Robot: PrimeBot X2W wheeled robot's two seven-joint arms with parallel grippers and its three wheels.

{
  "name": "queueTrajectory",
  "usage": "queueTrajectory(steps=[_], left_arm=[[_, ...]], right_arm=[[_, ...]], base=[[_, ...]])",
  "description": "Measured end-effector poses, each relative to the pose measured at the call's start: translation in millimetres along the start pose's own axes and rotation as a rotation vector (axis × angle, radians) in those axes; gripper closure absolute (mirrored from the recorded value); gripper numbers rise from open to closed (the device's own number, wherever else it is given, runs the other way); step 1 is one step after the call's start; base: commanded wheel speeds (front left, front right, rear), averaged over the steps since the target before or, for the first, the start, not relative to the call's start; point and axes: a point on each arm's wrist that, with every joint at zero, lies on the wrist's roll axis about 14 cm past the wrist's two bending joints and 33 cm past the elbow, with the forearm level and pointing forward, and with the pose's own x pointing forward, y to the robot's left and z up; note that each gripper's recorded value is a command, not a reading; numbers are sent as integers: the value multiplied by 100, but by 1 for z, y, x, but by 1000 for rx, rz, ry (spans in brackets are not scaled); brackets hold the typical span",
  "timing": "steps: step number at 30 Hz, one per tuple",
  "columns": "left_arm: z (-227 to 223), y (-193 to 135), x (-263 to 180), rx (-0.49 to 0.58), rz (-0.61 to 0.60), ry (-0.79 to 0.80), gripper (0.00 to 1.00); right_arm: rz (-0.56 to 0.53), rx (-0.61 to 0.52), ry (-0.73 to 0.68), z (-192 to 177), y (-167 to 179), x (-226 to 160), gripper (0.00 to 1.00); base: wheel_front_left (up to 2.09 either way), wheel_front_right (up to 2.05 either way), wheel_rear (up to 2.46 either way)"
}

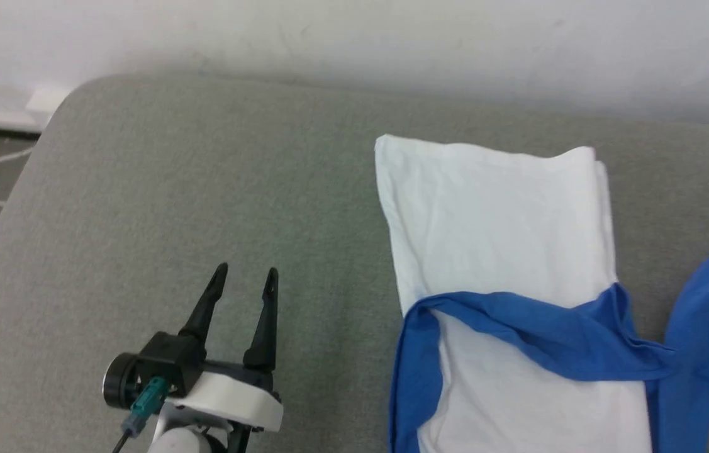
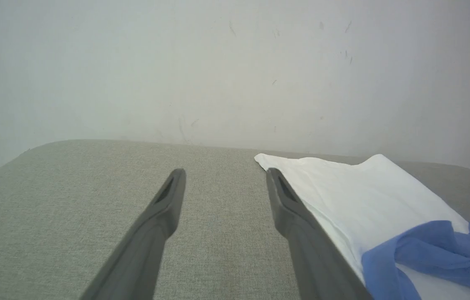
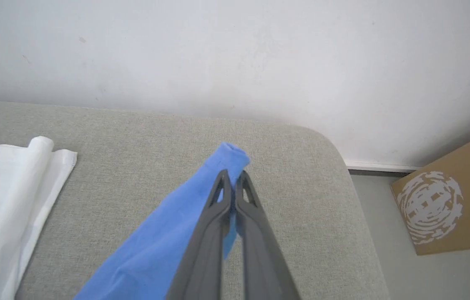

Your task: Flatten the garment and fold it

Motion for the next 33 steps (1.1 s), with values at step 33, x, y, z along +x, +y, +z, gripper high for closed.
queueTrajectory(steps=[33], left_arm=[[25, 5, -30, -19, 29, -73, 0]], right_arm=[[723, -24, 70, -32, 338, -118, 100]], base=[[0, 0, 0]])
